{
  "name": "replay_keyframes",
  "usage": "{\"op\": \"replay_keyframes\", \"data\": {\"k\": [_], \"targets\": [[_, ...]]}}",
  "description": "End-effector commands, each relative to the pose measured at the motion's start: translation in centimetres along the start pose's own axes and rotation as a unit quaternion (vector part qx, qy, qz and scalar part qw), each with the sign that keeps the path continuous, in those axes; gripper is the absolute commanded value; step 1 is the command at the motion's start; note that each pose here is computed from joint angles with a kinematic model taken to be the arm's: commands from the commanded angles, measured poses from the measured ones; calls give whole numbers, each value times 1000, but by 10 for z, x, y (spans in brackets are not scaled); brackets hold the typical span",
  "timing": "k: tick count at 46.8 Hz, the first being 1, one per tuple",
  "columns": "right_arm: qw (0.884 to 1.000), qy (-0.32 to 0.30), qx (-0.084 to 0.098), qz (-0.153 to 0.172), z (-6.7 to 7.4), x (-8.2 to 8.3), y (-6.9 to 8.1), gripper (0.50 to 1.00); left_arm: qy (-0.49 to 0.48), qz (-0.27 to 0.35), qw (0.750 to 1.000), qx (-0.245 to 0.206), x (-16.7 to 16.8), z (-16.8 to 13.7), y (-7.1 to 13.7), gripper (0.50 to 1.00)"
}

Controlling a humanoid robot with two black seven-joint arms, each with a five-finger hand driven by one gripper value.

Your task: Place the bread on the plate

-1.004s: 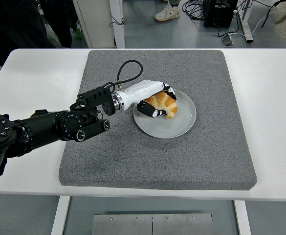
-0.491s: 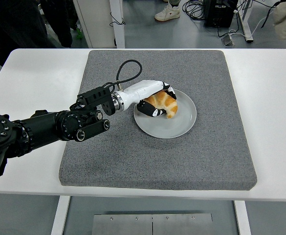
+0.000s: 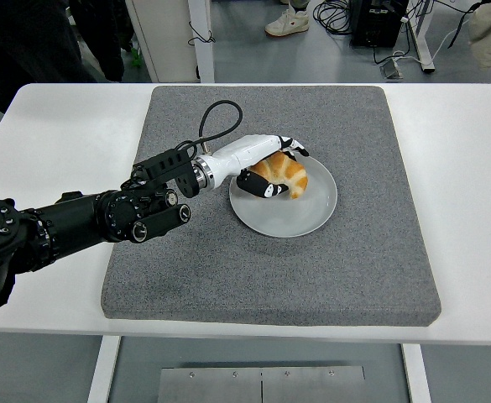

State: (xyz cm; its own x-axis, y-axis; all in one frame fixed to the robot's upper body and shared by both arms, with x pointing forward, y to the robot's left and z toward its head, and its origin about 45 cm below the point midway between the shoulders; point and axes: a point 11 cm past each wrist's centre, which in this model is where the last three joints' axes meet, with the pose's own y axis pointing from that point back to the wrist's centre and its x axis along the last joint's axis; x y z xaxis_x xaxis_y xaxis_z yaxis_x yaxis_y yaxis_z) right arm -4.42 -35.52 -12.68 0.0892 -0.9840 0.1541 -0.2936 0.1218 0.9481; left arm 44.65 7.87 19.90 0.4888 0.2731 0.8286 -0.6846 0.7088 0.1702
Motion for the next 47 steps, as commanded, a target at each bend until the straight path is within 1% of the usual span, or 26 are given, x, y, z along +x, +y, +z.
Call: {"op": "replay_keyframes", "data": {"k": [1, 12, 26, 38, 47], "targets": [[1000, 0, 0, 0, 0, 0, 0, 1000, 2, -2, 1000, -1, -1, 1, 0, 728], [1000, 0, -1, 0, 1, 0, 0, 1000, 19, 3, 1000, 2, -1, 1, 0, 790], [1000, 0, -1, 0, 1, 0, 0, 1000, 20, 2, 1000, 1, -1, 2, -1, 843], [1000, 0, -1, 0, 1, 0, 0, 1000, 26, 8, 1000, -3, 4, 7, -3, 852], [1000, 0, -1, 0, 1, 0, 0, 1000, 49, 8, 998, -25, 2, 26, -8, 861]]}}
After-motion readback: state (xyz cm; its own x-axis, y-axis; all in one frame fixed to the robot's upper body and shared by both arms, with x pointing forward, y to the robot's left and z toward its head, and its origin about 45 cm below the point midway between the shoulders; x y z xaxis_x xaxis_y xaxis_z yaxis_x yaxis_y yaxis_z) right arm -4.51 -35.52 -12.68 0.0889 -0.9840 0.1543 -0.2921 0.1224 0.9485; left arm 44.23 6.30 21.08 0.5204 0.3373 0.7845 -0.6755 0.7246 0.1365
